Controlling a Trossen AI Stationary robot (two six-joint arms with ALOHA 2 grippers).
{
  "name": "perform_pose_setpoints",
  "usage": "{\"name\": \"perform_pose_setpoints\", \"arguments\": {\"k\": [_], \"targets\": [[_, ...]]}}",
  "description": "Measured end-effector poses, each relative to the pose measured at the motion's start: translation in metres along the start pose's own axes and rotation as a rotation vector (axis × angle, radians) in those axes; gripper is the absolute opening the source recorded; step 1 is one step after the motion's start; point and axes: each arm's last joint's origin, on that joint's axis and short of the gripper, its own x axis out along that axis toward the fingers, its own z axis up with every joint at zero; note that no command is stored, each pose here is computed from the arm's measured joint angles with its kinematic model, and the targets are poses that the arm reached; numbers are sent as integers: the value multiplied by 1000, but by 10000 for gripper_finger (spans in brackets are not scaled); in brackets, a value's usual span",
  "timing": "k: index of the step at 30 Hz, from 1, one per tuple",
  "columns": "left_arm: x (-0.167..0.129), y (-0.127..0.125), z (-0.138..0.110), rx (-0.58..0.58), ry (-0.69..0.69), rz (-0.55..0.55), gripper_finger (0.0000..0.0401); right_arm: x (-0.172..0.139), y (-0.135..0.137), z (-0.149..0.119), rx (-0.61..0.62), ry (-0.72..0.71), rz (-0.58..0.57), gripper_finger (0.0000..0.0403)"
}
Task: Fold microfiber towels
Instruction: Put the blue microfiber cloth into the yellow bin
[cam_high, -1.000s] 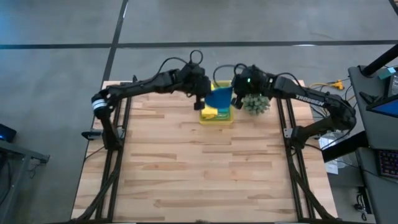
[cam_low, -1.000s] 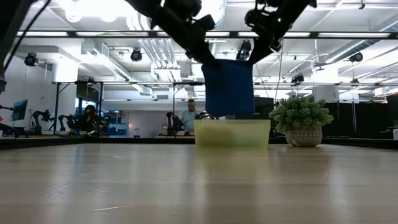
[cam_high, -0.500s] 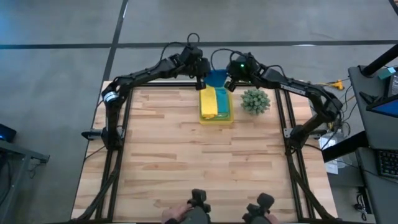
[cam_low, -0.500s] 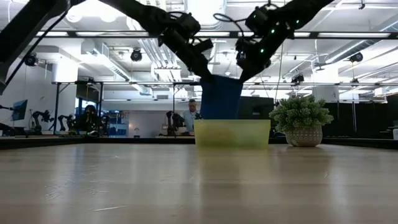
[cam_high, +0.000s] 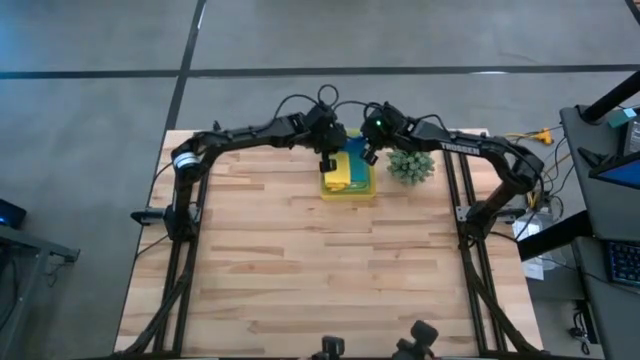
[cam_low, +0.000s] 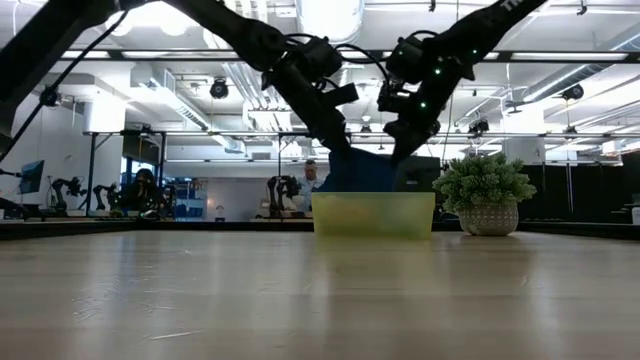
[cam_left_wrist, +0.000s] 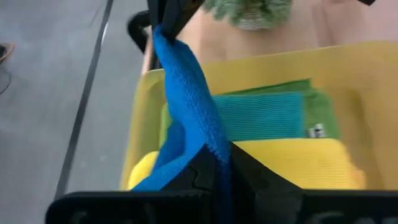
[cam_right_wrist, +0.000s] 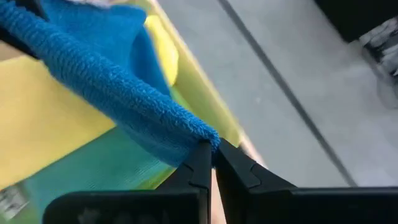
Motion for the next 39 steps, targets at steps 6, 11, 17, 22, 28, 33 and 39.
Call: {"name": "perform_pose_setpoints", "arguments": {"k": [6,11,17,22,28,33,39], "targets": [[6,-11,-6,-83,12,-31,3,0,22,-21,15,45,84,8],[10,-22,-10,-143,29,-101,3,2,39,-31,5,62,141,8],[9,-41,-8,-130,57,-212,3,-1,51,-33,4,61,243,8],[7,-48,-9,-134,59,-320,27,-1,56,-34,39,68,324,12],[7,-49,-9,-132,55,-329,98,-2,59,-36,84,85,442,53],[7,-49,-10,-134,66,-331,158,-8,61,-38,158,126,561,106],[-9,-42,-7,-139,79,-272,167,-26,54,-30,197,49,558,142]]}}
